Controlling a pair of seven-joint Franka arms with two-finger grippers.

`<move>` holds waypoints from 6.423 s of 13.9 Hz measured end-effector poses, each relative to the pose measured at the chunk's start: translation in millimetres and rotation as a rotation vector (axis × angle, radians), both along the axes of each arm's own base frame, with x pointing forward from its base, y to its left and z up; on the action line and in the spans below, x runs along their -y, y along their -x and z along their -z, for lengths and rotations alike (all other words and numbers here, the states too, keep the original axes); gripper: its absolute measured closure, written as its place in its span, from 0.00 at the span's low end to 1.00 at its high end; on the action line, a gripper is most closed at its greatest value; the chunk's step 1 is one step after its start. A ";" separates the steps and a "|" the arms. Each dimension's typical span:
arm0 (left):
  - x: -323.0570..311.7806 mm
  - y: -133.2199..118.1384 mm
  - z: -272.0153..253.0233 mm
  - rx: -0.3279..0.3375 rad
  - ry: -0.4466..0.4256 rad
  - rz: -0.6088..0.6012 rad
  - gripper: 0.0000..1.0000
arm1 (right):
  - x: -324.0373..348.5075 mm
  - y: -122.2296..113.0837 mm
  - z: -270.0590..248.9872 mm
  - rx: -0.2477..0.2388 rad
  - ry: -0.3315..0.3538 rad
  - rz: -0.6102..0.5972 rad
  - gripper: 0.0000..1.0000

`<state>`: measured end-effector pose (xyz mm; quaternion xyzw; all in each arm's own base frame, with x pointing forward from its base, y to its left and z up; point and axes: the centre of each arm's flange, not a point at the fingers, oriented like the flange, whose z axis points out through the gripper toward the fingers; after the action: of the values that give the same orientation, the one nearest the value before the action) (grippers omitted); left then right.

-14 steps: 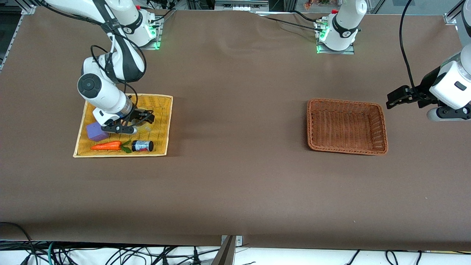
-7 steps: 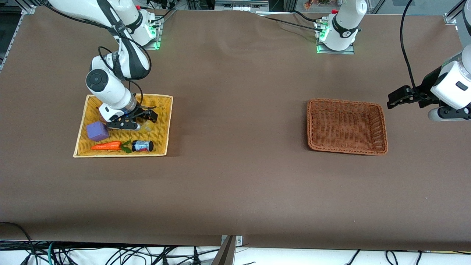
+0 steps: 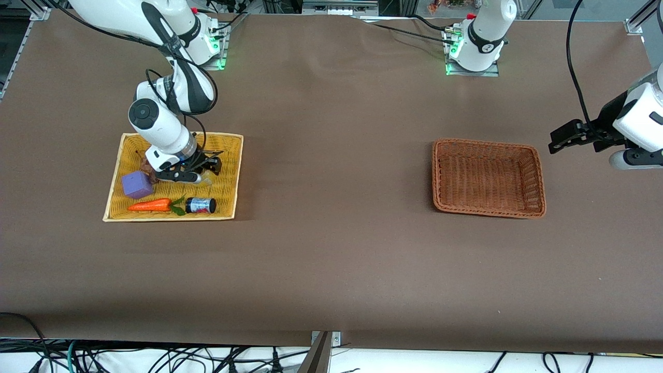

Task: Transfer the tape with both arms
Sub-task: 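Grasp the tape roll with the right gripper and carry it toward the middle, then hold the tape with the right gripper while the left gripper reaches it, then grasp the tape with the left gripper while the right gripper releases, withdraws, then carry the tape with the left gripper over the brown basket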

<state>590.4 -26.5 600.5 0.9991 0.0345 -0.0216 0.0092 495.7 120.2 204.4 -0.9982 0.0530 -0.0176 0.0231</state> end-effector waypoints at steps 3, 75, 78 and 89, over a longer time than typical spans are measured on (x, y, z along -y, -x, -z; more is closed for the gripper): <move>-0.5 -0.1 -0.5 0.001 0.000 -0.001 0.00 | -3.4 -2.5 -7.2 0.020 -0.004 -0.007 0.78; 434.5 124.8 417.7 -0.224 0.125 -0.161 0.59 | 157.8 -63.3 -377.8 -0.147 0.075 -0.126 0.00; 431.9 121.7 417.3 -0.223 0.126 -0.163 0.77 | 171.1 -65.9 -375.7 -0.149 0.074 -0.103 0.00; 204.7 19.5 210.9 -0.227 0.016 0.226 0.78 | 164.7 -68.8 -375.2 -0.144 0.072 -0.114 0.00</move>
<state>570.9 -231.1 389.6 0.9877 -0.0777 -0.1354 0.0109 564.5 -44.5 579.6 -0.9984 -0.0032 0.0536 -0.0157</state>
